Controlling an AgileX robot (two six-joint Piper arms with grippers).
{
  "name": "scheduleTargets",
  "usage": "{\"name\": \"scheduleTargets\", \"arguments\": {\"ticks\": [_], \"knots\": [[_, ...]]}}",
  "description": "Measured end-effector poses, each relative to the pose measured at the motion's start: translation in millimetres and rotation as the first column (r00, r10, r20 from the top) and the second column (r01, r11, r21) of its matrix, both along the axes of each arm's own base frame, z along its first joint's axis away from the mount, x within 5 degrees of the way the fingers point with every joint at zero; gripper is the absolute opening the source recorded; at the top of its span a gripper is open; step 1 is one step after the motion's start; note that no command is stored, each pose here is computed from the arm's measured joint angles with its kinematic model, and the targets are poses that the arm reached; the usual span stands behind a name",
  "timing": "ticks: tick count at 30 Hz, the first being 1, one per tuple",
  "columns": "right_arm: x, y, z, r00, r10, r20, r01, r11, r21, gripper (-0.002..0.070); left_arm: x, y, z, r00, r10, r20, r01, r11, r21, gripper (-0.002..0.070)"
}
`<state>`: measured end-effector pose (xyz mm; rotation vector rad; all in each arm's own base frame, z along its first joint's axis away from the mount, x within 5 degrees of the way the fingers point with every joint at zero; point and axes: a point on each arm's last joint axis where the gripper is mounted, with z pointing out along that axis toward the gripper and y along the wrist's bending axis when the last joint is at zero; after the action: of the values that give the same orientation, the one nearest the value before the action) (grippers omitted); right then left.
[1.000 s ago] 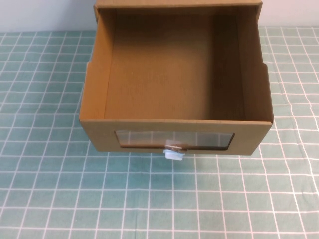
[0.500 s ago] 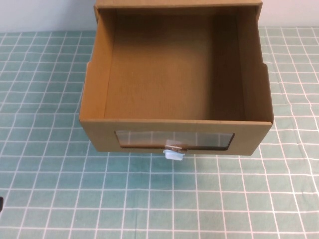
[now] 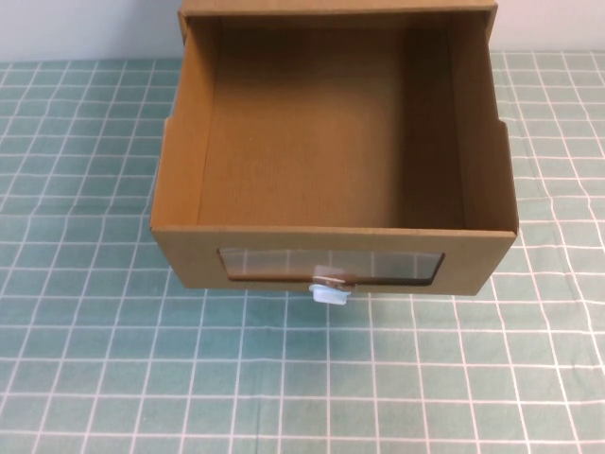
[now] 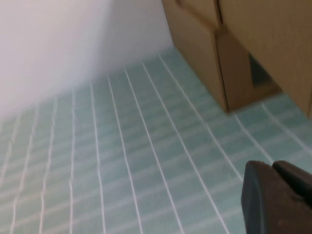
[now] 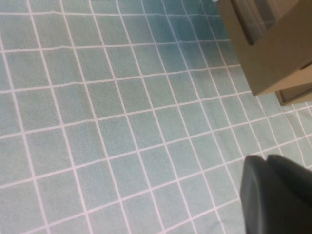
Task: Open the shoe box
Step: 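Pull the top drawer of the cardboard box fully open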
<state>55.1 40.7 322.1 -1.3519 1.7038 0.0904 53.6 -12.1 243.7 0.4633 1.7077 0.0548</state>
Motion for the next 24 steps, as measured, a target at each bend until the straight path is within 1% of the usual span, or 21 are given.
{"name": "scheduleTargets", "arguments": {"ticks": [3,6,9,11,13,19,24], "knots": [[0,0,0,1.0,0.0,0.0,0.0,1.0,0.0,-0.0014,-2,0,-15,0.995,0.002,0.1,0.002,0.999,-0.037,-0.0005],[-1,0,0,1.0,0.002,-0.007,-0.002,1.0,0.0,-0.0014,-1,0,-32,0.992,0.013,0.128,-0.003,0.997,-0.078,-0.0005],[-1,0,-1,1.0,0.007,-0.021,-0.007,1.0,0.0,-0.0013,1,1,-50,0.996,0.049,0.08,-0.037,0.989,-0.141,-0.0006],[-2,0,-2,1.0,0.01,-0.029,-0.01,1.0,0.0,-0.0013,2,2,-54,0.996,0.081,0.044,-0.072,0.98,-0.184,-0.0005],[-2,1,-2,0.999,0.011,-0.034,-0.011,1.0,-0.001,-0.0013,2,4,-58,0.994,0.113,0.012,-0.108,0.973,-0.202,-0.0005],[-3,1,-2,0.999,0.014,-0.043,-0.014,1.0,-0.001,-0.0014,-1,6,-70,0.981,0.143,-0.132,-0.166,0.97,-0.181,-0.0005],[-4,1,-3,0.998,0.019,-0.056,-0.019,1.0,-0.001,-0.0014,-2,6,-73,0.975,0.147,-0.164,-0.175,0.969,-0.176,-0.0005]]}}
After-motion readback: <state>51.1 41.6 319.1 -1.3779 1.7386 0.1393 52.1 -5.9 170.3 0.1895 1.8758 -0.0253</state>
